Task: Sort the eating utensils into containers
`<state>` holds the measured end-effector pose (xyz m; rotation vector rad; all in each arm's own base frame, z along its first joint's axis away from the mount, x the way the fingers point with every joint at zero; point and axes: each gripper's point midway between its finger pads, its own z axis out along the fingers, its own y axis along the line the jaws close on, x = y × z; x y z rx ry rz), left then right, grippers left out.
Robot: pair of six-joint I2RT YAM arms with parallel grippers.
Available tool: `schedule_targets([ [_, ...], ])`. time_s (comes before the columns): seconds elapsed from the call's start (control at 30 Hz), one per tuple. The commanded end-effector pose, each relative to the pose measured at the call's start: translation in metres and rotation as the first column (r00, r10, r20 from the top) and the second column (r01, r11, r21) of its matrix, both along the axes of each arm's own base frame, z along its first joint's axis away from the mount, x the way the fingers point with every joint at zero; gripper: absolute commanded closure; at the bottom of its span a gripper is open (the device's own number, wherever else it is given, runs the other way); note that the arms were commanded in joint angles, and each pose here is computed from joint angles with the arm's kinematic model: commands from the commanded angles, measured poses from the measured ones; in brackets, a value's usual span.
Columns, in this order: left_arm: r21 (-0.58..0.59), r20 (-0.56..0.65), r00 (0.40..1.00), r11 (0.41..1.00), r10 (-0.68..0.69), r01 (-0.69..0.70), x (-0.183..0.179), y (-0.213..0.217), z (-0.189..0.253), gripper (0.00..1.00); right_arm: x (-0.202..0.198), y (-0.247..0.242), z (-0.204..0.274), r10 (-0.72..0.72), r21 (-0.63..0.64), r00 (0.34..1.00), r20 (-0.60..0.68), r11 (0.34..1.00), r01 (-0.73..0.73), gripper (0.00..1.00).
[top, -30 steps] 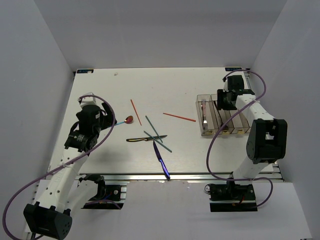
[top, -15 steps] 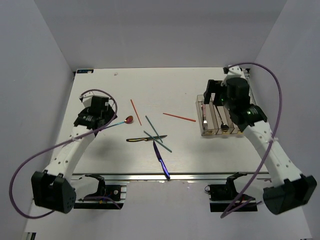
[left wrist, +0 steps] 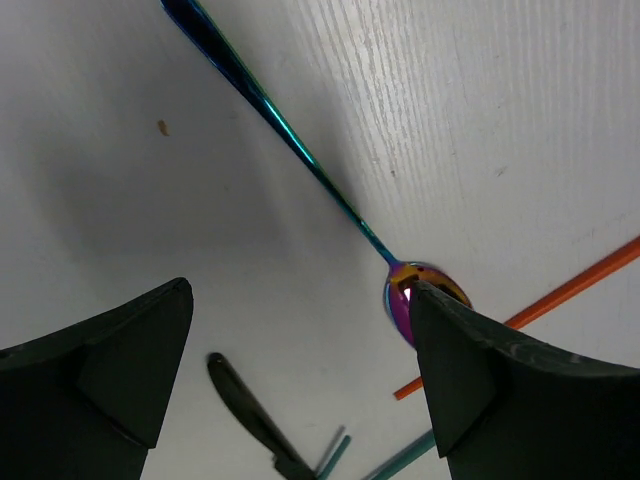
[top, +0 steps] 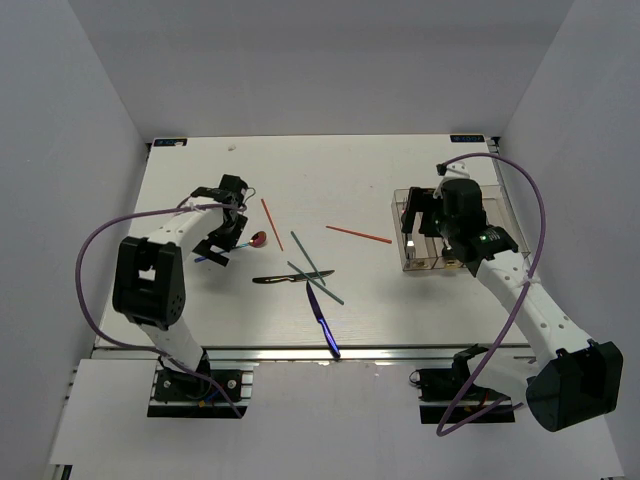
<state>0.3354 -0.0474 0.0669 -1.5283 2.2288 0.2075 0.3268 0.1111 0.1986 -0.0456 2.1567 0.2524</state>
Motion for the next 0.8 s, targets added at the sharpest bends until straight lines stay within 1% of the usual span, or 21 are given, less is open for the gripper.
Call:
schedule_targets([
  [0.0,-0.098,0.023,0.978,0.974,0.209,-0.206,0.015,-0.016,-0.007,0.02,0.011,0.007,0.024,0.013,0.037,0.997,0.08,0.999,-0.016,0.11],
  [0.07,-0.126,0.024,0.974,0.967,0.227,-0.223,0.02,-0.022,-0.016,0.04,0.008,0.011,0.024,0.037,0.05,0.996,0.077,0.998,-0.041,0.11],
  [0.17,-0.12,0.015,0.97,0.963,0.244,-0.241,0.025,-0.023,-0.031,0.07,0.004,0.014,0.024,0.06,0.059,0.995,0.084,0.996,-0.065,0.11],
  [0.23,-0.112,-0.02,0.966,0.96,0.257,-0.258,0.022,-0.023,-0.043,0.08,0.001,0.018,0.024,0.081,0.075,0.992,0.094,0.993,-0.088,0.11],
  [0.3,-0.087,-0.021,0.96,0.956,0.279,-0.28,0.02,-0.019,-0.048,0.09,-0.001,0.022,0.025,0.103,0.093,0.99,0.098,0.989,-0.112,0.11],
  [0.37,-0.072,-0.022,0.957,0.955,0.288,-0.289,0.015,-0.015,-0.052,0.15,-0.003,0.024,0.026,0.108,0.099,0.989,0.102,0.988,-0.118,0.11],
  [0.4,-0.063,-0.021,0.953,0.951,0.301,-0.302,0.013,-0.012,-0.053,0.2,-0.003,0.025,0.027,0.114,0.104,0.988,0.103,0.987,-0.125,0.11],
  [0.43,-0.058,-0.026,0.952,0.951,0.304,-0.305,0.01,-0.011,-0.055,0.28,-0.003,0.026,0.028,0.116,0.108,0.988,0.107,0.986,-0.127,0.11],
  [0.57,-0.057,-0.046,0.947,0.945,0.319,-0.322,0.002,-0.005,-0.067,0.28,-0.006,0.031,0.031,0.138,0.126,0.983,0.118,0.98,-0.152,0.11],
  [0.63,-0.036,-0.056,0.947,0.947,0.317,-0.319,0.001,-0.002,-0.069,0.29,-0.006,0.031,0.03,0.137,0.128,0.983,0.124,0.98,-0.153,0.11],
  [0.67,-0.023,-0.076,0.946,0.948,0.316,-0.319,-0.002,0.0,-0.074,0.36,-0.006,0.03,0.031,0.137,0.129,0.982,0.127,0.98,-0.153,0.11],
  [0.73,-0.018,-0.102,0.943,0.948,0.316,-0.319,-0.006,0.005,-0.08,0.4,-0.007,0.032,0.031,0.142,0.131,0.982,0.127,0.979,-0.159,0.11],
  [0.77,-0.029,-0.114,0.942,0.947,0.315,-0.32,-0.007,0.003,-0.085,0.47,-0.007,0.031,0.031,0.142,0.132,0.981,0.13,0.978,-0.159,0.11],
])
